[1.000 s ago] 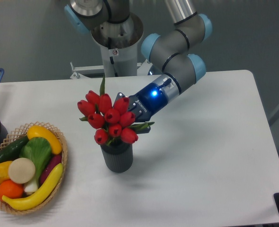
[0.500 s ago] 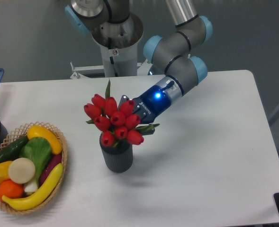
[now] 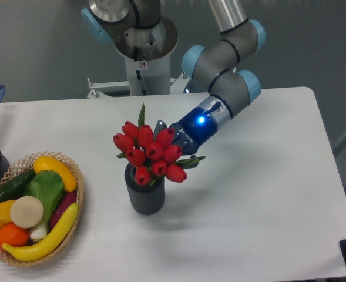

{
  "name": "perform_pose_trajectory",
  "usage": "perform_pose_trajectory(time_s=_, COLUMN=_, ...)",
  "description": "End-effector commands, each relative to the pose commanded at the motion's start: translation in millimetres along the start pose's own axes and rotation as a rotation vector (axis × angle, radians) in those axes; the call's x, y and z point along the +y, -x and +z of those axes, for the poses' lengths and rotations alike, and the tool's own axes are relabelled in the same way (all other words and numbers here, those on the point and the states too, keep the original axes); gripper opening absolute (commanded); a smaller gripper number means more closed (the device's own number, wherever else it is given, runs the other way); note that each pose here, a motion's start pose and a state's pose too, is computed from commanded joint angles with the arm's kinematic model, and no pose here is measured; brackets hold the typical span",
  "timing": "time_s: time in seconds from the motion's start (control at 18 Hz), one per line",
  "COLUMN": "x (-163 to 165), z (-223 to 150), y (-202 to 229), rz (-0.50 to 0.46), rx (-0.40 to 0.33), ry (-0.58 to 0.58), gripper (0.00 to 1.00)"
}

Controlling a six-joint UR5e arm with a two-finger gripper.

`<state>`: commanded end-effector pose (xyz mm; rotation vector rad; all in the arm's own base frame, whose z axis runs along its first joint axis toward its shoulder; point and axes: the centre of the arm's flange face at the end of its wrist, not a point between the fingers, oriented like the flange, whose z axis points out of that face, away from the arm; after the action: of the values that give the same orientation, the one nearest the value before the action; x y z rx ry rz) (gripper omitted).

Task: Insert the flowers into the vase
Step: 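Push the tulip bunch down into the vase while holding the stems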

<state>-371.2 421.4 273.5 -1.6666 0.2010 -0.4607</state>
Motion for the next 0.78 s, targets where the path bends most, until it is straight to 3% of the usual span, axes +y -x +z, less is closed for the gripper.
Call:
perform_pose_trajectory(time_s=0.33, x=4, z=7, y=-4, rz=0.004, rx=0.010, ry=0.027, gripper=0.27)
perform_pose_trajectory(time_s=0.67, x=7, z=7, y=1, rz=0.058, rx=0.010, ry=0.029, gripper=0.78)
perform_pose_trajectory(time_s=0.78, x=8, z=5, y=-1, rz=0.056, rx=0.006, ry=0.034, gripper=0.80)
